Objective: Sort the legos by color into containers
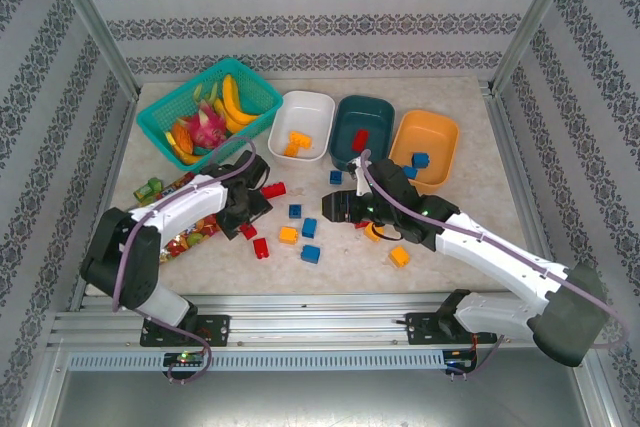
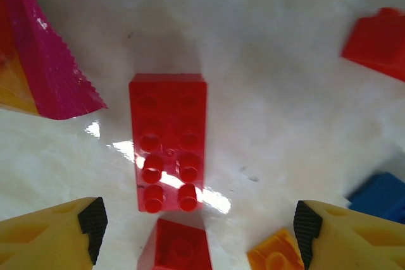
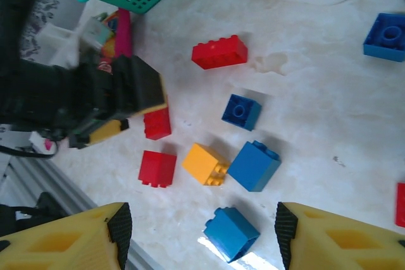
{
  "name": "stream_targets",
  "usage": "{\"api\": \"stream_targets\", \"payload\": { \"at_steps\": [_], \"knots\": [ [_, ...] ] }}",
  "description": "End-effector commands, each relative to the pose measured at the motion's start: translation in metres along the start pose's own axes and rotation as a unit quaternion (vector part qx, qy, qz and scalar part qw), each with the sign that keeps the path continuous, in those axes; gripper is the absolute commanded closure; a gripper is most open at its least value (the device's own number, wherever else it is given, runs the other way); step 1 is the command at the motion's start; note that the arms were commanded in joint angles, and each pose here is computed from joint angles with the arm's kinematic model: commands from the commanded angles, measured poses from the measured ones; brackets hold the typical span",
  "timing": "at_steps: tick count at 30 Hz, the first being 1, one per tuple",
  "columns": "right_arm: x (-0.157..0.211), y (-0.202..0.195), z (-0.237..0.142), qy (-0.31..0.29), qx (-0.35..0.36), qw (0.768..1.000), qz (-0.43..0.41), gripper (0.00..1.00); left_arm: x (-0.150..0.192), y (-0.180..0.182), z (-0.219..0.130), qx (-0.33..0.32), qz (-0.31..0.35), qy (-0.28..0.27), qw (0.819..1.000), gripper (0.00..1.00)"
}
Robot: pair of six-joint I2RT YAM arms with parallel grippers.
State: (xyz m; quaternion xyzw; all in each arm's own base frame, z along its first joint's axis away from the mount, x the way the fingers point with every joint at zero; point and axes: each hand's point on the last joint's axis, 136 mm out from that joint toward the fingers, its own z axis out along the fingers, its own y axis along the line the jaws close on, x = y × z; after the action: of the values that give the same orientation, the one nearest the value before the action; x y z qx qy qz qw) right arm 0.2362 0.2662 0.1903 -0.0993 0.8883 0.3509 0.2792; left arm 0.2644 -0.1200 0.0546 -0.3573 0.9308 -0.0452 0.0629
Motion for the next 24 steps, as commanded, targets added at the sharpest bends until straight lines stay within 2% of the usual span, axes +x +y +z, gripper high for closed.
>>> {"api": "stream_targets", "payload": {
  "at_steps": [1, 6, 13, 16, 21, 24],
  "knots": [
    [0.000, 0.018, -0.004, -0.007, -0.045, 0.999, -0.006, 0.35, -0.002, 0.014, 0.008, -0.031, -0.005, -0.006, 0.999, 0.21],
    [-0.001, 0.018, -0.004, -0.006, -0.044, 0.999, -0.001, 0.35, -0.003, 0.015, 0.028, -0.034, 0.012, -0.011, 0.999, 0.25],
    [-0.002, 0.018, -0.003, -0.003, -0.044, 0.999, 0.004, 0.35, -0.007, 0.012, 0.045, -0.045, 0.044, -0.012, 0.998, 0.42],
    [-0.002, 0.018, -0.003, -0.002, -0.041, 0.999, 0.007, 0.35, -0.006, 0.013, 0.049, -0.047, 0.048, -0.011, 0.998, 0.54],
    [-0.004, 0.017, -0.004, -0.006, -0.038, 0.999, 0.012, 0.35, -0.009, 0.012, 0.047, -0.038, 0.054, -0.021, 0.998, 0.69],
    [-0.014, 0.015, -0.010, -0.021, -0.028, 0.999, 0.013, 0.35, -0.015, 0.003, 0.028, -0.025, 0.072, -0.040, 0.996, 0.72]
  ]
}}
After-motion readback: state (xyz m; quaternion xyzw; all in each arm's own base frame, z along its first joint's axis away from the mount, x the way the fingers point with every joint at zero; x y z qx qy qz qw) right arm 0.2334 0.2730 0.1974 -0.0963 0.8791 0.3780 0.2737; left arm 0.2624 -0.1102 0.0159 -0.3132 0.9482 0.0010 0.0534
